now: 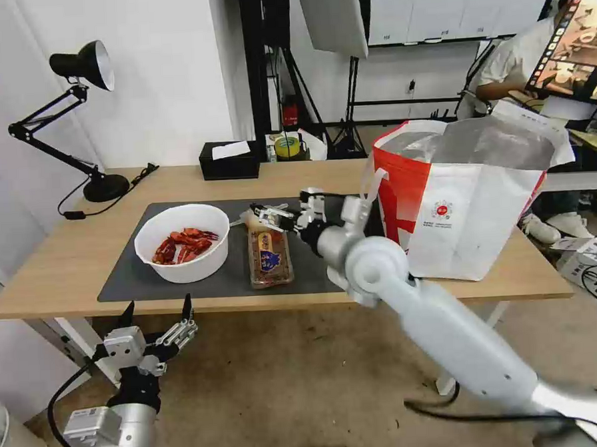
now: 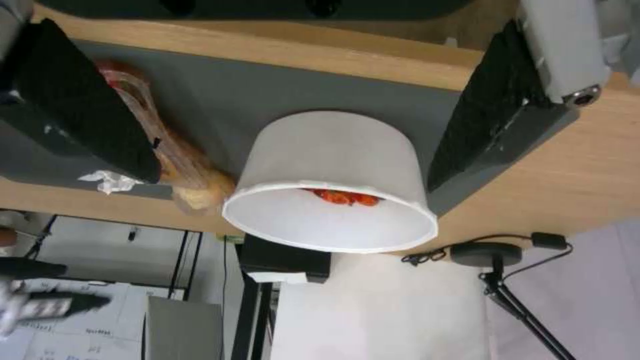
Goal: Pick up the trash from the table and place it into the takeout bag.
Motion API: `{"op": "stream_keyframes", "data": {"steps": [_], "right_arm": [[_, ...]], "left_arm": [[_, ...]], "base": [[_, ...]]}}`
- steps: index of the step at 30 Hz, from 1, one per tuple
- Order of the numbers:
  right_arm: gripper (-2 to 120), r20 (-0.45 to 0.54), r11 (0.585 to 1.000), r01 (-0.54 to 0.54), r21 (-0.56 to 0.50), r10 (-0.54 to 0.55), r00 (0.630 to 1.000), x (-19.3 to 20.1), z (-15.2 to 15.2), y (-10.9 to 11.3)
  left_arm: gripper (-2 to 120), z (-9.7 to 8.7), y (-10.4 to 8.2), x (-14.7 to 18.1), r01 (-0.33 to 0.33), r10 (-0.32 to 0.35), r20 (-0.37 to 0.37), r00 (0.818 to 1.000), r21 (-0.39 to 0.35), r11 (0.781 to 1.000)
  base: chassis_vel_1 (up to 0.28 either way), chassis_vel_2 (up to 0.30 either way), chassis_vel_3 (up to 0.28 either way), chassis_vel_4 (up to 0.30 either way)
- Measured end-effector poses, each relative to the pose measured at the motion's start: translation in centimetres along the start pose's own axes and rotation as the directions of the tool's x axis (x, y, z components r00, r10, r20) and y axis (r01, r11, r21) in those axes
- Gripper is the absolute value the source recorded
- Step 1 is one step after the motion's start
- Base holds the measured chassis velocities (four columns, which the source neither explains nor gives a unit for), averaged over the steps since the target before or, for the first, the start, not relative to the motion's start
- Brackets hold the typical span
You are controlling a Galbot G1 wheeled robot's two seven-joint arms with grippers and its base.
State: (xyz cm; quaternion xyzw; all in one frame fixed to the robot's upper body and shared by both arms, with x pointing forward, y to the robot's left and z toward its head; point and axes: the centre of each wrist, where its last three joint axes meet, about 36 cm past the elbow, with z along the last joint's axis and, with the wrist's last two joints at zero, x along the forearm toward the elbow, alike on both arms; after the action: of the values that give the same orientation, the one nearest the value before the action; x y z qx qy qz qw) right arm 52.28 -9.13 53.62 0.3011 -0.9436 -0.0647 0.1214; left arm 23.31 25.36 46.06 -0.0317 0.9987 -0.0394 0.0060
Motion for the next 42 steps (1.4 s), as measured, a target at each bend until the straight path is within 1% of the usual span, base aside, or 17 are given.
{"op": "stream_keyframes", "data": {"steps": [1, 3, 5, 7, 9, 10, 12, 14, 18, 21, 22, 25, 26, 29, 31, 36, 42], "right_arm": [[100, -0.016, 0.996, -0.012, 0.086, 0.013, 1.000, -0.8, 0.2, -0.5], [100, -0.028, 0.992, -0.013, 0.128, 0.017, 0.999, -1.2, 0.2, -0.9], [91, -0.076, 0.971, 0.028, 0.236, -0.010, 0.997, -2.5, 0.4, -2.4], [88, -0.094, 0.962, 0.047, 0.271, -0.022, 0.995, -3.1, 0.5, -3.1], [78, -0.135, 0.945, 0.093, 0.312, -0.053, 0.989, -4.1, 0.7, -4.1], [78, -0.135, 0.945, 0.093, 0.312, -0.053, 0.989, -4.1, 0.7, -4.1], [67, -0.165, 0.936, 0.130, 0.327, -0.079, 0.983, -4.7, 1.0, -4.5], [65, -0.170, 0.934, 0.138, 0.329, -0.085, 0.982, -4.8, 1.1, -4.5], [43, -0.211, 0.914, 0.209, 0.346, -0.142, 0.967, -5.5, 2.1, -5.0], [34, -0.216, 0.907, 0.233, 0.350, -0.164, 0.962, -6.0, 2.5, -5.5], [34, -0.216, 0.907, 0.233, 0.350, -0.164, 0.962, -6.0, 2.5, -5.5], [19, -0.224, 0.909, 0.234, 0.343, -0.163, 0.961, -6.8, 2.5, -5.9], [19, -0.224, 0.909, 0.234, 0.343, -0.163, 0.961, -6.8, 2.5, -5.9], [3, -0.242, 0.915, 0.225, 0.335, -0.148, 0.959, -7.7, 2.9, -6.4], [0, -0.249, 0.916, 0.224, 0.331, -0.145, 0.958, -7.9, 3.1, -6.5], [0, -0.269, 0.922, 0.220, 0.319, -0.135, 0.954, -8.3, 3.6, -6.7], [0, -0.287, 0.928, 0.218, 0.301, -0.130, 0.949, -8.2, 4.1, -6.6]], "left_arm": [[100, 0.0, 0.0, 0.0, -0.002, 0.002, 0.001, 1.000, 0.000, 1.000], [100, 0.0, 0.0, -0.1, -0.002, 0.002, 0.002, 1.000, -0.001, 1.000], [100, -0.1, 0.1, -0.2, -0.007, 0.007, 0.005, 1.000, 0.000, 1.000], [100, -0.2, 0.1, -0.3, -0.011, 0.011, 0.007, 1.000, 0.001, 1.000], [100, -0.2, 0.1, -0.4, -0.017, 0.017, 0.008, 1.000, 0.001, 1.000], [100, -0.2, 0.1, -0.4, -0.017, 0.017, 0.008, 1.000, 0.001, 1.000], [100, -0.2, 0.2, -0.5, -0.023, 0.023, 0.007, 1.000, 0.000, 1.000], [100, -0.2, 0.2, -0.5, -0.025, 0.025, 0.007, 1.000, -0.001, 1.000], [100, -0.1, 0.3, -0.7, -0.045, 0.045, 0.004, 0.999, -0.008, 0.999], [100, -0.1, 0.3, -0.9, -0.053, 0.053, 0.004, 0.999, -0.006, 0.999], [100, -0.1, 0.3, -0.9, -0.053, 0.053, 0.004, 0.999, -0.006, 0.999], [100, 0.0, 0.4, -1.1, -0.065, 0.065, -0.001, 0.998, -0.008, 0.998], [100, 0.0, 0.4, -1.1, -0.065, 0.065, -0.001, 0.998, -0.008, 0.998], [100, 0.2, 0.4, -1.2, -0.078, 0.078, -0.013, 0.997, 0.000, 0.997], [100, 0.1, 0.4, -1.3, -0.083, 0.083, -0.018, 0.996, 0.004, 0.997], [100, -0.4, 0.2, -1.7, -0.120, 0.123, -0.052, 0.991, 0.050, 0.991], [100, -0.7, 0.1, -2.1, -0.151, 0.156, -0.071, 0.985, 0.064, 0.986]], "base": [[0.000, 0.000, 0.000, 0.000], [0.000, 0.000, 0.000, 0.000], [0.000, 0.000, 0.000, 0.000], [0.000, 0.000, 0.000, 0.000], [0.000, 0.000, 0.000, 0.000], [0.000, 0.000, 0.000, 0.000], [0.000, 0.000, 0.000, 0.000], [0.000, 0.000, 0.000, 0.000], [0.000, 0.000, 0.000, 0.000], [0.000, 0.000, 0.000, 0.000], [0.000, 0.000, 0.000, 0.000], [0.000, 0.000, 0.000, 0.000], [0.000, 0.000, 0.000, 0.000], [0.000, 0.000, 0.000, 0.000], [0.000, 0.000, 0.000, 0.000], [0.000, 0.000, 0.000, 0.000], [0.000, 0.000, 0.000, 0.000]]}}
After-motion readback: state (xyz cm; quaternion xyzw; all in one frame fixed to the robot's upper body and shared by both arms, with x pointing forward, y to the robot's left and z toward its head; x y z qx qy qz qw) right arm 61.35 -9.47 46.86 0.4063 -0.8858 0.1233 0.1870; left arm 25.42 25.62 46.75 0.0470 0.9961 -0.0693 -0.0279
